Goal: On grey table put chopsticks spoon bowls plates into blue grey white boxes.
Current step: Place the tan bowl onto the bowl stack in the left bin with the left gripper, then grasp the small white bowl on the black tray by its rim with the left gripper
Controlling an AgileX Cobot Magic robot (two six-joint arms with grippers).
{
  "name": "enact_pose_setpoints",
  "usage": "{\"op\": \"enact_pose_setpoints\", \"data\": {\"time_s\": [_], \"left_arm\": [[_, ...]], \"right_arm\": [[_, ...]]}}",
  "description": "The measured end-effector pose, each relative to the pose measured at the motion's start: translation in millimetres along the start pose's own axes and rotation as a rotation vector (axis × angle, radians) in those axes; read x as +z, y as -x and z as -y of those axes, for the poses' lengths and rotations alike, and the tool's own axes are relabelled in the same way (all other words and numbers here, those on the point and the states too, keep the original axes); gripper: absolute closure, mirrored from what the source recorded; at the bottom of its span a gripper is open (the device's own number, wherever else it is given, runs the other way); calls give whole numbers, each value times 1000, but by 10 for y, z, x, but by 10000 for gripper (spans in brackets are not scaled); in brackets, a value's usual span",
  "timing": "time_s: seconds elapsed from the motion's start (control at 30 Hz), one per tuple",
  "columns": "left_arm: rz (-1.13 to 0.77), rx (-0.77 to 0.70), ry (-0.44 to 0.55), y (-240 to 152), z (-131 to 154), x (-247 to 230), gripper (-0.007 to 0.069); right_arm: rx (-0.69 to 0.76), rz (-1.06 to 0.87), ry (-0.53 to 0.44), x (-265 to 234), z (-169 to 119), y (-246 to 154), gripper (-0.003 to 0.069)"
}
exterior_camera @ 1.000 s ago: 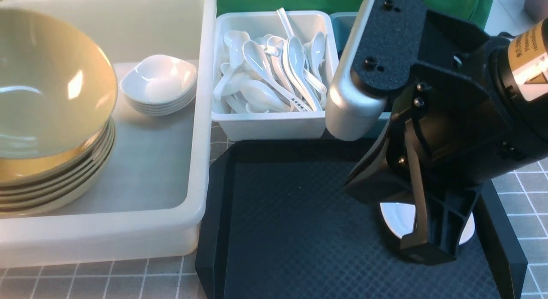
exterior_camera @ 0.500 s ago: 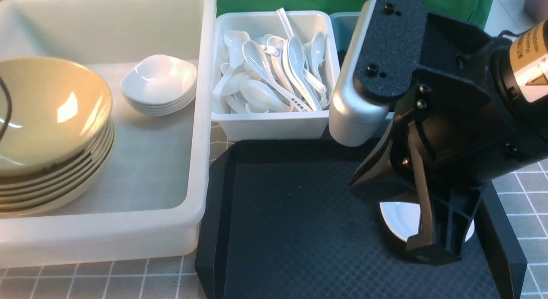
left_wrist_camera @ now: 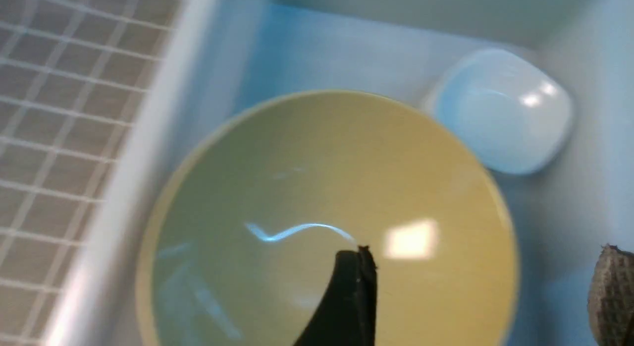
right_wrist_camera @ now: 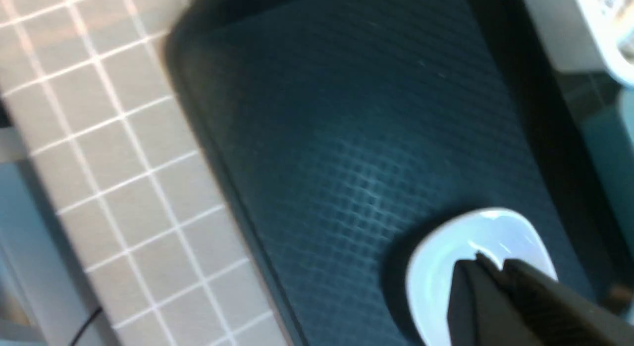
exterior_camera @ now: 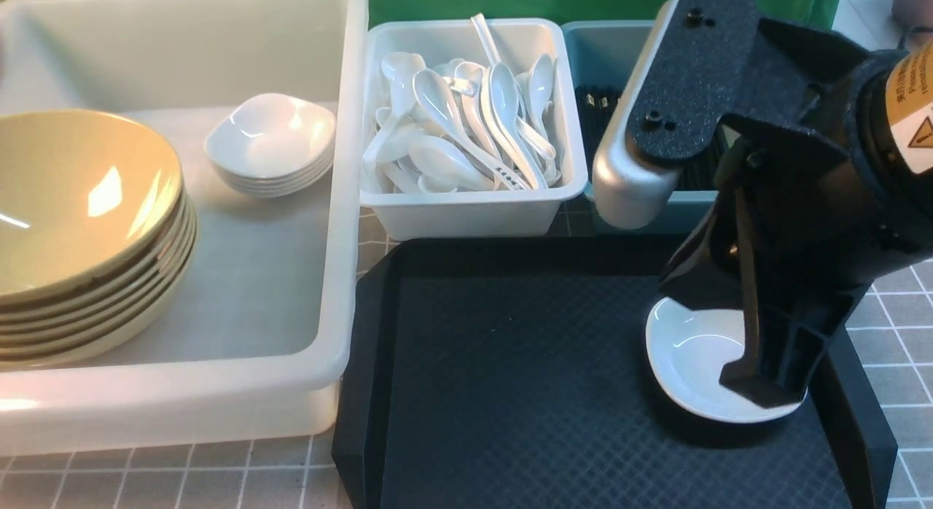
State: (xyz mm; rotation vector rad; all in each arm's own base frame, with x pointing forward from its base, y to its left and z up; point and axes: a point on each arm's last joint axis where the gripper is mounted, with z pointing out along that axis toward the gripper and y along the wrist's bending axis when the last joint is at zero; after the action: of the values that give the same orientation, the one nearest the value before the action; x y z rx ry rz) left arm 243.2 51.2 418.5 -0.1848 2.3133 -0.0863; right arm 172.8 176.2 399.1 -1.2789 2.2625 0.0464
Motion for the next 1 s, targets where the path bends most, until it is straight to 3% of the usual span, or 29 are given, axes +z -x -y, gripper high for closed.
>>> {"op": "enact_pose_setpoints", "data": {"time_s": [0.17, 0.23, 0.27, 0.3, 0.4, 0.57, 0.73, 1.0], "left_arm": [[-128, 210, -244, -153, 833, 153, 116], [-205, 312, -357, -298, 1297, 291, 124], [-204, 310, -357, -297, 1297, 292, 125], [-254, 379, -420, -439, 1640, 418, 127], [-332, 497, -507, -709, 2141, 634, 130], [-384, 609, -594, -1225, 2841, 983, 130], [-348, 655, -647, -1634, 3344, 1312, 130], [-295, 597, -661, -1739, 3792, 1796, 130]], "right_arm": [[89, -37, -45, 18, 124, -228, 568], [148, -73, -69, 37, 192, -440, 568], [159, -88, -72, 61, 205, -482, 568], [220, -122, -94, 84, 256, -679, 568], [320, -162, -132, 70, 304, -1030, 568], [463, -139, -195, -101, 240, -1514, 568], [507, -69, -225, -248, 65, -1793, 568], [523, -49, -197, -230, -61, -1922, 566]]}}
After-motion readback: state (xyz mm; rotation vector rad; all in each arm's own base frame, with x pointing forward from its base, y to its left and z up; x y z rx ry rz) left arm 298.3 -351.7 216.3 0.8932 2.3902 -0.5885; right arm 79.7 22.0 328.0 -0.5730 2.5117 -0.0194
